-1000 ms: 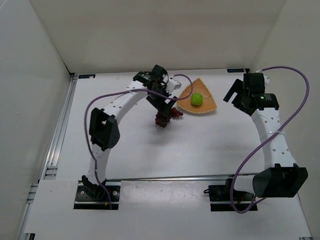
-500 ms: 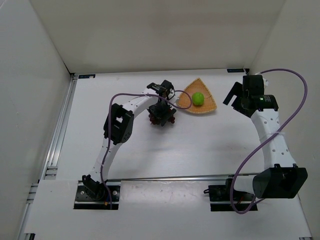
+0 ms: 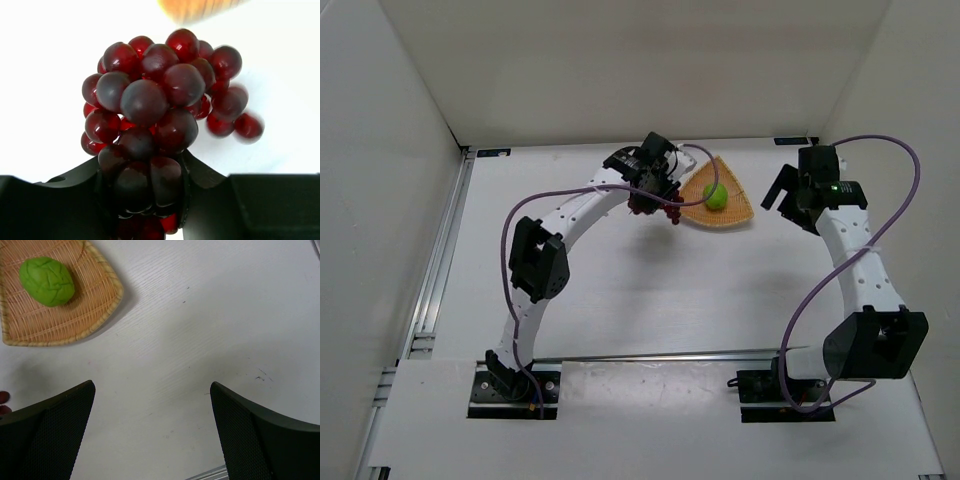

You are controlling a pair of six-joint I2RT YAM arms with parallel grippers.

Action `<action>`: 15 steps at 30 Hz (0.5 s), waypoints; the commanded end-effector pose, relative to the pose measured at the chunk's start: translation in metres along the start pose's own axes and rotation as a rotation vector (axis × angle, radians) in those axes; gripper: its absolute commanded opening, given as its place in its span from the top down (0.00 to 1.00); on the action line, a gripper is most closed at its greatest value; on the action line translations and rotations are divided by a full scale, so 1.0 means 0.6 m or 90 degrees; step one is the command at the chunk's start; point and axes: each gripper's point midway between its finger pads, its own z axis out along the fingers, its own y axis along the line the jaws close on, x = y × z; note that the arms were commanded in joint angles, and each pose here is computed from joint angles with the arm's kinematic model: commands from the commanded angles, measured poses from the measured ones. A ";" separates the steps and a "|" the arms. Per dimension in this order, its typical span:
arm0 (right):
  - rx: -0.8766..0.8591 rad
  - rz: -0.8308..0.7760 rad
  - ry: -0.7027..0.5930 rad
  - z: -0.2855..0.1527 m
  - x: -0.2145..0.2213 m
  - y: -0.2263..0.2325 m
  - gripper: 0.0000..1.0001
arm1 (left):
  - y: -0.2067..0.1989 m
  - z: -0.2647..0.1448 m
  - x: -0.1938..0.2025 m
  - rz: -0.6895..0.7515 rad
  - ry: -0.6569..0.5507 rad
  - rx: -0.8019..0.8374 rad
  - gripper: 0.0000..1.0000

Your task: Place and organize the fake fruits in the fruit bowl

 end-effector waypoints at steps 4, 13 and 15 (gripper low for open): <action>-0.017 -0.001 -0.015 -0.001 -0.024 0.009 0.00 | 0.020 -0.063 -0.194 0.012 -0.244 -0.063 0.58; 0.003 -0.008 -0.007 -0.002 -0.034 -0.010 0.00 | 0.005 0.029 -0.307 -0.063 -0.389 -0.022 0.51; 0.017 -0.010 -0.011 -0.004 -0.041 -0.026 0.00 | 0.000 0.041 -0.325 -0.066 -0.415 -0.007 0.48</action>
